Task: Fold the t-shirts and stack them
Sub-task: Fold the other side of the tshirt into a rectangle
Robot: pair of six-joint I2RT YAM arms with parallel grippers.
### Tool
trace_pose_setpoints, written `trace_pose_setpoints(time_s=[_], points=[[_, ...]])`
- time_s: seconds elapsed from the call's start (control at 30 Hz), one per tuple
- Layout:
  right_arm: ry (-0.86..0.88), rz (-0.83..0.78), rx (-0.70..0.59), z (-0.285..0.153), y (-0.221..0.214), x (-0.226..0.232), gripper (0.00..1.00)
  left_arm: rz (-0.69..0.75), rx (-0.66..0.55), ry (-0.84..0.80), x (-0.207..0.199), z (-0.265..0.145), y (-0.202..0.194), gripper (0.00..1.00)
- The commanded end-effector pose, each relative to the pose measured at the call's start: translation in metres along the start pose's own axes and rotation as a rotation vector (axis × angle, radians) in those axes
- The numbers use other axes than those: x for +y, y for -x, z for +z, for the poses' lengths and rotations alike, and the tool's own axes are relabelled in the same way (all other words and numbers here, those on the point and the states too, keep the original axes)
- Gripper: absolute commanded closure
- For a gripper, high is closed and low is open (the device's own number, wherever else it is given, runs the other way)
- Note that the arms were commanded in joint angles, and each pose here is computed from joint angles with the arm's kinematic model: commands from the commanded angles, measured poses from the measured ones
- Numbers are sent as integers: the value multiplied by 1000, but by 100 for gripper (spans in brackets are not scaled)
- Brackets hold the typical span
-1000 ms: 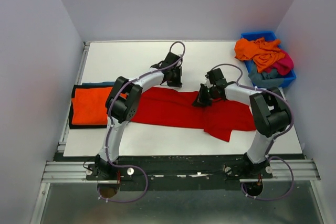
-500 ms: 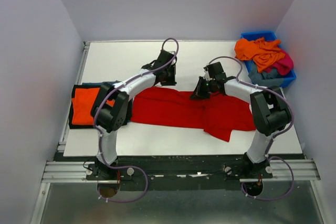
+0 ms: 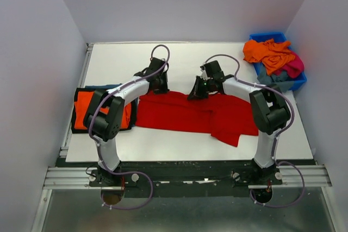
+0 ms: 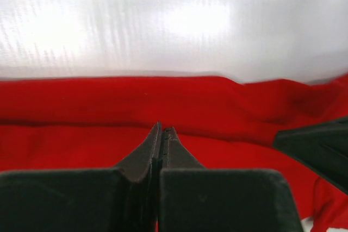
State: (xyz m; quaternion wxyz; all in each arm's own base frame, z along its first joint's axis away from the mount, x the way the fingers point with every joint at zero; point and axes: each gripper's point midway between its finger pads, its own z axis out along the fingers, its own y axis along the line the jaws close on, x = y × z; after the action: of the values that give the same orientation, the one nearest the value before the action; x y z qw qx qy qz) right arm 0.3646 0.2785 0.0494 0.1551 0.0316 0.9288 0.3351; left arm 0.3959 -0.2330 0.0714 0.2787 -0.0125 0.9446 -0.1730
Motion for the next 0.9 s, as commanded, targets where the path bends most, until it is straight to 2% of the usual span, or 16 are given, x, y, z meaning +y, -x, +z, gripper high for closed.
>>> trace_pose_setpoints(time_s=[0.0, 0.17, 0.5, 0.87], points=[[33, -17, 29, 16, 3, 15, 99, -60, 13, 32, 20, 15, 2, 100], [48, -28, 56, 36, 0, 27, 99, -85, 15, 35, 29, 24, 12, 100], [64, -30, 110, 64, -11, 37, 99, -150, 101, 111, 58, 43, -4, 100], [144, -93, 148, 34, -46, 62, 99, -158, 104, 126, 62, 44, -4, 100]])
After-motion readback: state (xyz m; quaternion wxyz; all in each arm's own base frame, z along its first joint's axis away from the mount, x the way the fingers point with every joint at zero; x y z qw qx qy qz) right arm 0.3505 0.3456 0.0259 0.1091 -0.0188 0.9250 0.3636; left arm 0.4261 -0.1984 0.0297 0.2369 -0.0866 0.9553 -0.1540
